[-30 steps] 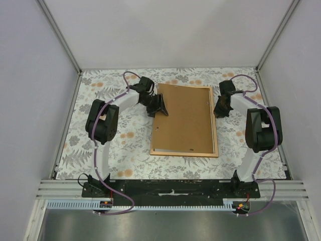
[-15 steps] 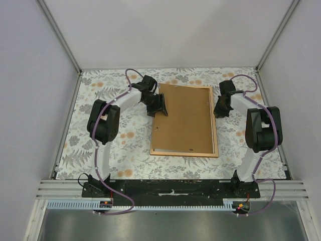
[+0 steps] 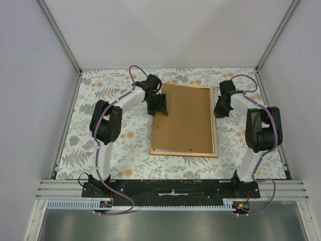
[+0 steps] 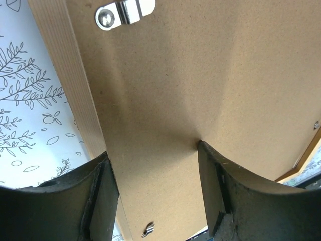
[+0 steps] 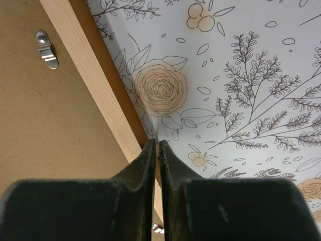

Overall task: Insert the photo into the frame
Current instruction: Place the backboard on the frame body.

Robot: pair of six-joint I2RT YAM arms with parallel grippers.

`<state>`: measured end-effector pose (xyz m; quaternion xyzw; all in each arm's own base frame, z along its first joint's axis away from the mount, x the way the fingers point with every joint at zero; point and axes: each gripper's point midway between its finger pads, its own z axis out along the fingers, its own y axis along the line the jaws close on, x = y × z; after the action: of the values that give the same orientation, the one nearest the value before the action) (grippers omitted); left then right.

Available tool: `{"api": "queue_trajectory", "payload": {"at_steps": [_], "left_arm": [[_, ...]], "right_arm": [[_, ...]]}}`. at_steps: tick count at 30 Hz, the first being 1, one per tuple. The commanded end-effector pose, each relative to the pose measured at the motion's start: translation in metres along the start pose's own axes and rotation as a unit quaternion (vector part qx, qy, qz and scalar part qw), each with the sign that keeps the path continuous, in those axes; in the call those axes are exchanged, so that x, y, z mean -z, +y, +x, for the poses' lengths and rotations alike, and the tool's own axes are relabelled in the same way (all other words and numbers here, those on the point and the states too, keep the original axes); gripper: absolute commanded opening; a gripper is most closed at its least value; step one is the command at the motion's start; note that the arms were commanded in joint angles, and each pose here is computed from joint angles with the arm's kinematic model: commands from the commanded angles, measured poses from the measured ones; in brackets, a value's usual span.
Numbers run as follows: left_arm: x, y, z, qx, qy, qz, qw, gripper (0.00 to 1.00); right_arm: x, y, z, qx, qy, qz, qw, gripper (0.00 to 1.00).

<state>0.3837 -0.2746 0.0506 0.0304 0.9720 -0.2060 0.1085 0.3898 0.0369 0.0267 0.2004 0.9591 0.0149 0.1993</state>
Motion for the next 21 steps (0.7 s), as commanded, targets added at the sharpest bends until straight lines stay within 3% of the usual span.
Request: {"api": "queue_trajectory", "payload": {"at_steps": [1,13,21], "left_arm": [[-0.002,0.016,-0.001,-0.044,-0.009,-0.058,0.997,0.64],[0.009,0.014,-0.001,-0.049,-0.026,-0.057,0.997,0.67],[0.02,-0.002,-0.004,-0.062,-0.041,-0.01,0.997,0.72]], "right_arm": [[0.002,0.004,-0.007,0.003,-0.012,-0.01,1.0,0.12],[0.003,0.004,-0.006,0.005,-0.012,-0.011,1.0,0.12],[0.005,0.006,-0.006,0.007,-0.013,-0.018,1.0,0.12]]}}
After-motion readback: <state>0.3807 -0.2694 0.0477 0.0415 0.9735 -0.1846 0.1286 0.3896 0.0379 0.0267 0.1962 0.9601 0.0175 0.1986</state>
